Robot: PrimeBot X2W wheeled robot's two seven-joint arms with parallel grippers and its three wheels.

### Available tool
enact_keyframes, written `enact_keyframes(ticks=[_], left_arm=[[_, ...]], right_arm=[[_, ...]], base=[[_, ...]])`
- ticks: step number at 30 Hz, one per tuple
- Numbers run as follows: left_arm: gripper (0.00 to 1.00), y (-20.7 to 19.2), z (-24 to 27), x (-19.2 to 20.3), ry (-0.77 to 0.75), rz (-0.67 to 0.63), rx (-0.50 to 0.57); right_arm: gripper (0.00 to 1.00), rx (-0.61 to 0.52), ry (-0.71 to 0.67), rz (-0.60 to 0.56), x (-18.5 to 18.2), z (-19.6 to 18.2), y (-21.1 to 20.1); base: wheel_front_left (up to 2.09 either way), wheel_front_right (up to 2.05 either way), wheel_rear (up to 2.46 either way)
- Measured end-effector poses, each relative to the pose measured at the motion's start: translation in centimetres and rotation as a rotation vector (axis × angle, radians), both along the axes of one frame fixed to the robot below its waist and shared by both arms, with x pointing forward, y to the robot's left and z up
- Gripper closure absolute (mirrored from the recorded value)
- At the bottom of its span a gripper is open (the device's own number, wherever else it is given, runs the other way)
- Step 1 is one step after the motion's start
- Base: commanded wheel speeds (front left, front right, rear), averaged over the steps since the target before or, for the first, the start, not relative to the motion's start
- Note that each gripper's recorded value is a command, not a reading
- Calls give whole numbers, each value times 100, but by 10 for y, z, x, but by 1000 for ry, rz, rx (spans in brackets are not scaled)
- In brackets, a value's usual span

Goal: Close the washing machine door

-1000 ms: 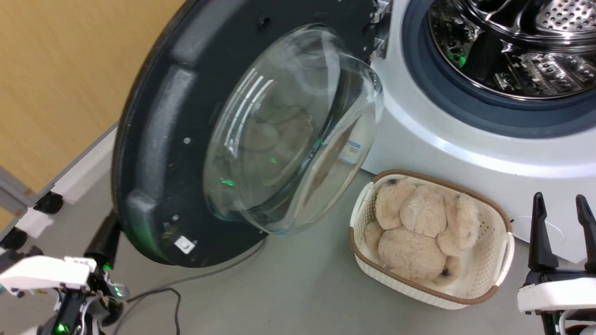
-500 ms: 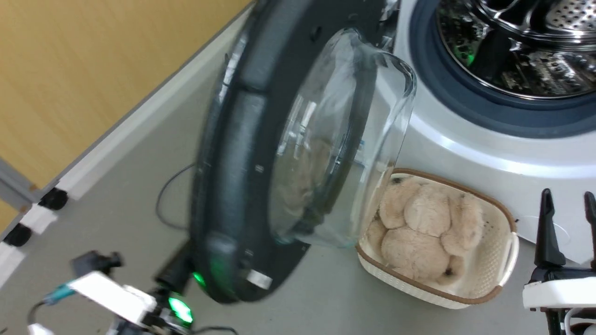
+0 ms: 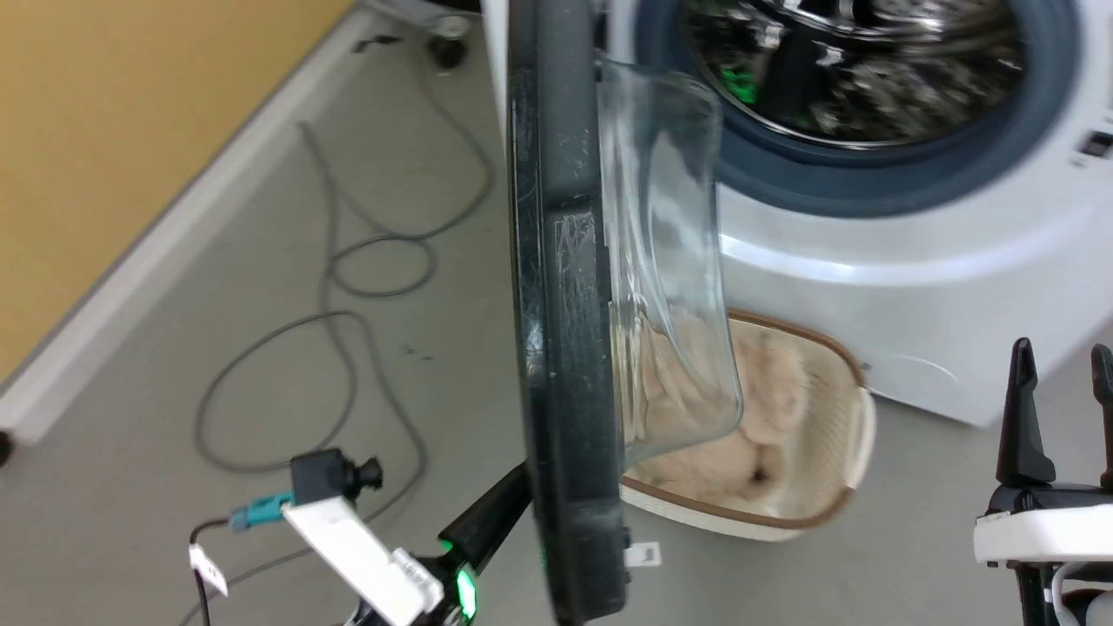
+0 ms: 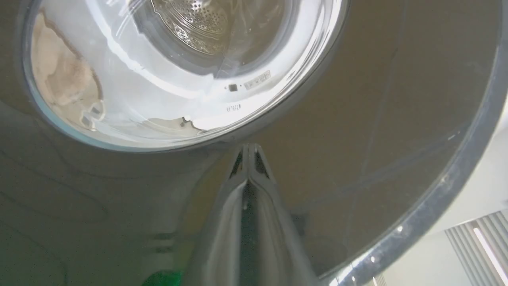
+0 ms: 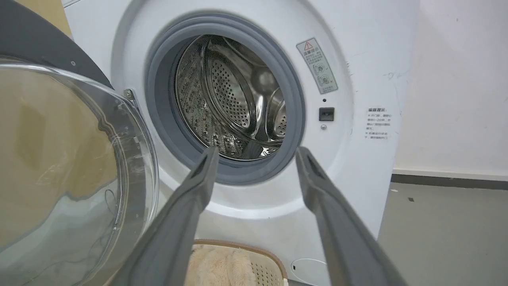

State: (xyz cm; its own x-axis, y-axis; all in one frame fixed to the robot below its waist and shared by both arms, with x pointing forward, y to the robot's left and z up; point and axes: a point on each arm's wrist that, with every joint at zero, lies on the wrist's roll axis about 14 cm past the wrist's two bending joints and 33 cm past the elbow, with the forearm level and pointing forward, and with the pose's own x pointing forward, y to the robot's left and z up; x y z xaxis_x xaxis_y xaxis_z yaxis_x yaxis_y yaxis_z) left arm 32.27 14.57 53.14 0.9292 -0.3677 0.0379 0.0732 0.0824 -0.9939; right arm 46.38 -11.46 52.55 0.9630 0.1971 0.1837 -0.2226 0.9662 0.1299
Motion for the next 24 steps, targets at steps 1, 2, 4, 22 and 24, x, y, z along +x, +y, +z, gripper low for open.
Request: enact_keyframes(ticks=[1, 2, 4, 22, 24], left_arm=[[100, -7, 1, 5, -7, -22, 12], [100, -15, 3, 9, -15, -45, 23], [100, -38, 5, 21, -33, -111, 36], [100, -153, 3, 81, -75, -357, 42], [100, -162, 2, 89, -74, -369, 39]], right_arm=[[0, -1, 1, -14, -1, 0, -6], [0, -3, 1, -29, -3, 0, -12], [0, -8, -1, -75, -7, 1, -30], [0, -33, 24, -305, -44, -2, -118], [0, -37, 31, -317, -45, -4, -122]], base=[[0, 0, 0], [0, 0, 0], [0, 0, 0], [0, 0, 0], [0, 0, 0]])
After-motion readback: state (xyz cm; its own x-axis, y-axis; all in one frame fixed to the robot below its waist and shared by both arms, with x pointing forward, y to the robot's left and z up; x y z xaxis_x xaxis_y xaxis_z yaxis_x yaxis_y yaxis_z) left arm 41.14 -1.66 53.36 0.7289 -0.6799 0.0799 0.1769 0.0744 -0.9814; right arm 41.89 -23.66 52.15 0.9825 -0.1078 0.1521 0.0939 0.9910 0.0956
